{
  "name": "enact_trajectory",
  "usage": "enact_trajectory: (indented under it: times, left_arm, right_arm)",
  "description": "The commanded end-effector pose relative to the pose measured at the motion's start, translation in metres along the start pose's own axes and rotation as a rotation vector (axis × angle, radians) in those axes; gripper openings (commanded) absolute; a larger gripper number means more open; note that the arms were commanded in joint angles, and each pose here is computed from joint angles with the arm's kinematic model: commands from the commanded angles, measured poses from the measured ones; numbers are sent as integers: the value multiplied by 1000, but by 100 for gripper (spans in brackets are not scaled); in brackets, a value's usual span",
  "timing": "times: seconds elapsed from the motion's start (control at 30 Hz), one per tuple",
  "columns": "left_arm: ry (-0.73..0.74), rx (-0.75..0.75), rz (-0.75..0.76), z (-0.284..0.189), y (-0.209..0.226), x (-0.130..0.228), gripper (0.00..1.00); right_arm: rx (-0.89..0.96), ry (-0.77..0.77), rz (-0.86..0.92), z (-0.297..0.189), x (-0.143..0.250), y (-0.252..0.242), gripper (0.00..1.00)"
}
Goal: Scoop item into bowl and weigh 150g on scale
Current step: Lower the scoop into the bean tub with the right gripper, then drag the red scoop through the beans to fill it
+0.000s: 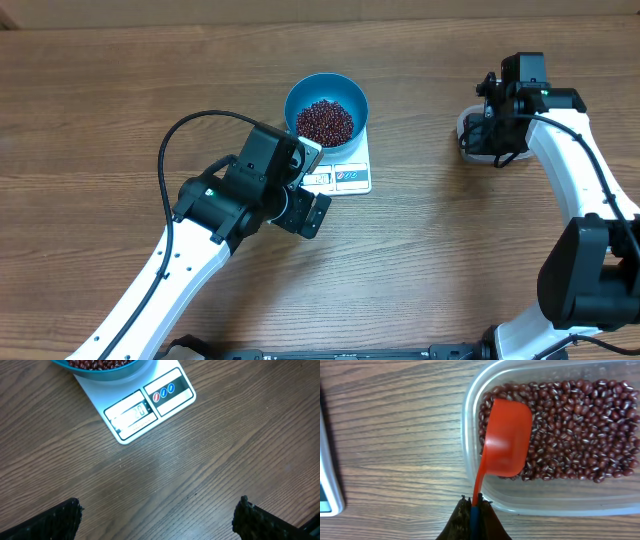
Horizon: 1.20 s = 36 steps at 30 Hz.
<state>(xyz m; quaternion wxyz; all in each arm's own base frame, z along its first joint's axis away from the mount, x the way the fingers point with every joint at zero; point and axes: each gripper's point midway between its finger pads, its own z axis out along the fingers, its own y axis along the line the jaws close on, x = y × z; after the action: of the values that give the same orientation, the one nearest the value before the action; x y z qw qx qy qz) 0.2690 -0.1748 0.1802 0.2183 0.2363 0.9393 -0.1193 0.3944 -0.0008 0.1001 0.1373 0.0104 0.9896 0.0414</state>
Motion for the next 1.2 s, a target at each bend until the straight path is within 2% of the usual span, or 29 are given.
enact_trajectory:
  times: [0.0, 0.27, 0.63, 0.97, 1.17]
  left_arm:
    - [-7, 14, 6, -1, -4, -2, 100]
    - [-8, 14, 6, -1, -4, -2, 100]
    - [-7, 14, 6, -1, -4, -2, 100]
    - [-7, 14, 6, -1, -4, -2, 100]
    - [-7, 14, 6, -1, -4, -2, 100]
  right_arm:
    - [-68, -68, 12, -21, -14, 10, 4]
    - [-82, -69, 74, -22, -14, -4, 4]
    - [-272, -117, 164, -34, -21, -13, 4]
    - [-269, -116, 243, -37, -16, -41, 4]
    - [-351, -136, 271, -44, -18, -40, 4]
